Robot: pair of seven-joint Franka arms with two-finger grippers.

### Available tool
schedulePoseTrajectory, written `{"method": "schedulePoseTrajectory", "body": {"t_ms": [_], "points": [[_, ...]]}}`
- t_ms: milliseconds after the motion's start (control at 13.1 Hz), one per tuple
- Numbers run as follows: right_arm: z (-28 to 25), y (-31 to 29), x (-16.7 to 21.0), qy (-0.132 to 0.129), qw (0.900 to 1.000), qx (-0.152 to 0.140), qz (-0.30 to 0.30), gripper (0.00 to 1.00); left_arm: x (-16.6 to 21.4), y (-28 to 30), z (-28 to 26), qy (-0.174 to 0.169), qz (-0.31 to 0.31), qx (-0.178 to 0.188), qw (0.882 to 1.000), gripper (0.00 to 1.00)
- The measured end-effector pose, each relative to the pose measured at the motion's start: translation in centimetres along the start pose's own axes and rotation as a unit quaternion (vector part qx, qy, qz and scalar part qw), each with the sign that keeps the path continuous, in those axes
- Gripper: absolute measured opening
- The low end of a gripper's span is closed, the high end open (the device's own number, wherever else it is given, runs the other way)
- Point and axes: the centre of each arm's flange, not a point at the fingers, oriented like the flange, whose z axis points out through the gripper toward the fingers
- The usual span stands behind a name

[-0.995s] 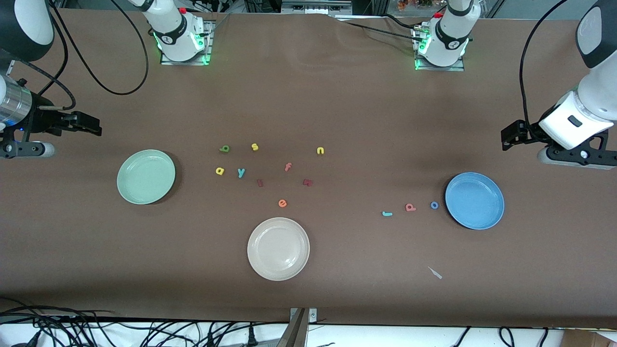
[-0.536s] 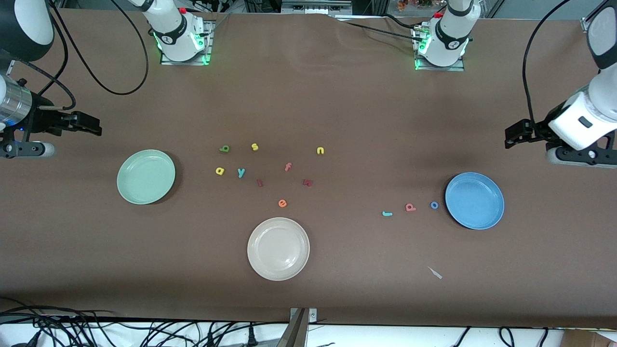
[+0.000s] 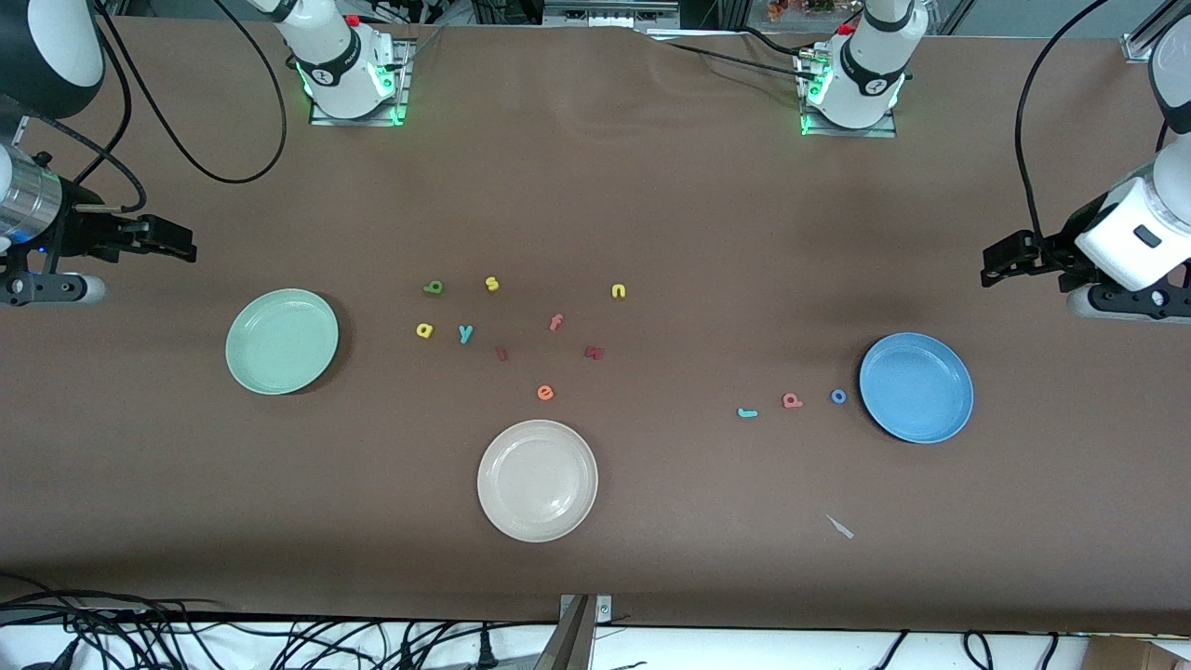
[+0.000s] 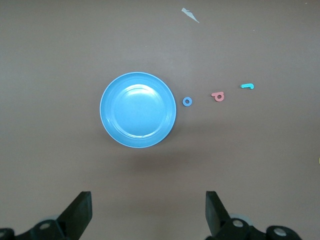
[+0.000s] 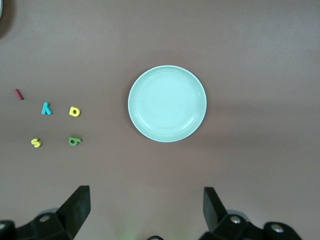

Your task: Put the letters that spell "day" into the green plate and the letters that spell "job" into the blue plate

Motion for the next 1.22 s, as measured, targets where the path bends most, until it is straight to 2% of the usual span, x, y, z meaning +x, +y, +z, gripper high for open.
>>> {"method": "schedulePoseTrajectory", "body": {"t_ms": [689,1224], "points": [[0.3,-0.1,0.0,-0.005,1.0,0.002,-0.001,1.0,0.0,0.8,-0.2,0.002,0.007,0.0,1.0,1.0],[3.2,-1.0,0.0,-0.027,0.999,0.021,-0.005,1.0,0.1,1.1,-0.8,0.009,0.01,0.003,1.0,1.0]]}}
